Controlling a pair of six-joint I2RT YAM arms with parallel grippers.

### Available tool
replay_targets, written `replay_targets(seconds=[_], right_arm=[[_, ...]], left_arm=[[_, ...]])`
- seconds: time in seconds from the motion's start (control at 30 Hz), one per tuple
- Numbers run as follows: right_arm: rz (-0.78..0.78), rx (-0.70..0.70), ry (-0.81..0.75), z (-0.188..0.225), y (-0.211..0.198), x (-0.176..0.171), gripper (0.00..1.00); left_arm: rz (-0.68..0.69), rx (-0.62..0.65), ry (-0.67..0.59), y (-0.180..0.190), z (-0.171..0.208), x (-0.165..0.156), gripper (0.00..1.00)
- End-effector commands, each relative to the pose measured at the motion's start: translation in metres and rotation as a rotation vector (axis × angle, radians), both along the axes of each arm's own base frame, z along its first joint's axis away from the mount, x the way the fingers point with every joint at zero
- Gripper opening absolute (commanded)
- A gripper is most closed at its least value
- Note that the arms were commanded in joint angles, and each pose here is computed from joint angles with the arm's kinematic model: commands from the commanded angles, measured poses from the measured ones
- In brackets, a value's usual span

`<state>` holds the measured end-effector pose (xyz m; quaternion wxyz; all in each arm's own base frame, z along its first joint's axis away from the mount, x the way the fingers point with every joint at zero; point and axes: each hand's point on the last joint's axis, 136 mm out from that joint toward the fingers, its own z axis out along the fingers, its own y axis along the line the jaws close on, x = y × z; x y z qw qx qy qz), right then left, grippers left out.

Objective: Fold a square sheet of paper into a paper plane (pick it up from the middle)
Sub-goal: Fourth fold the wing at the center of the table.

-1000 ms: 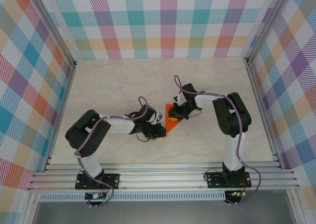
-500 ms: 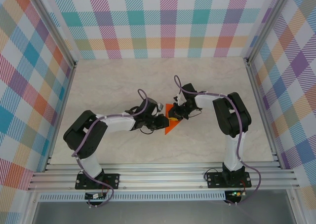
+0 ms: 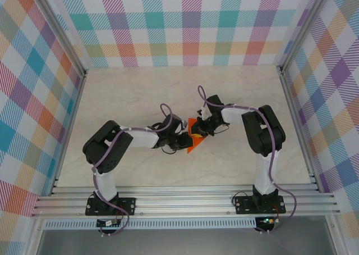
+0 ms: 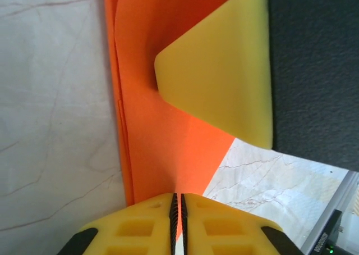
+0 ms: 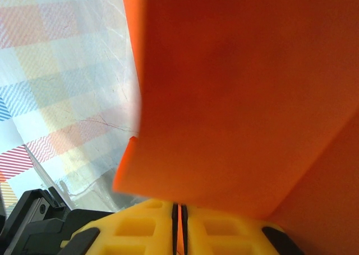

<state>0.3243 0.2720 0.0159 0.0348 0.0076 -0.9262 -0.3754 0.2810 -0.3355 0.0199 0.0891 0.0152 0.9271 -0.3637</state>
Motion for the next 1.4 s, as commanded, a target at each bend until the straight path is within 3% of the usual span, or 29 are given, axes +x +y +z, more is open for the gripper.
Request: replay_targets(seconds=[0.0, 0.13, 0.4, 0.63, 0.87, 1.1, 1.37], right_arm=[[-0.017, -0.129, 0.053, -0.034, -0.017, -0.01, 0.14], [-0.024, -0.079, -0.017, -0.006, -0.012, 0.002, 0.16], [-0.085, 0.024, -0.138, 0.057, -0.019, 0.019, 0.16], [-0.02, 0.054, -0.071, 0.037, -0.004, -0.012, 0.15], [-0.01, -0.006, -0.024, 0.003, -0.001, -0.019, 0.14], [-0.053, -0.115, -0.049, -0.015, -0.012, 0.007, 0.14], [-0.104, -0.138, -0.072, -0.015, -0.026, 0.047, 0.14]], left_arm=[[0.012, 0.221, 0.124, 0.039, -0.05, -0.027, 0.11], [0.024, 0.298, 0.193, 0.057, -0.073, -0.043, 0.07], [0.037, 0.315, 0.205, 0.063, -0.08, -0.048, 0.06], [0.033, 0.299, 0.197, 0.059, -0.076, -0.045, 0.06], [0.027, 0.301, 0.201, 0.057, -0.076, -0.044, 0.06], [0.027, 0.336, 0.227, 0.068, -0.085, -0.054, 0.04], [0.022, 0.372, 0.261, 0.081, -0.1, -0.069, 0.02]])
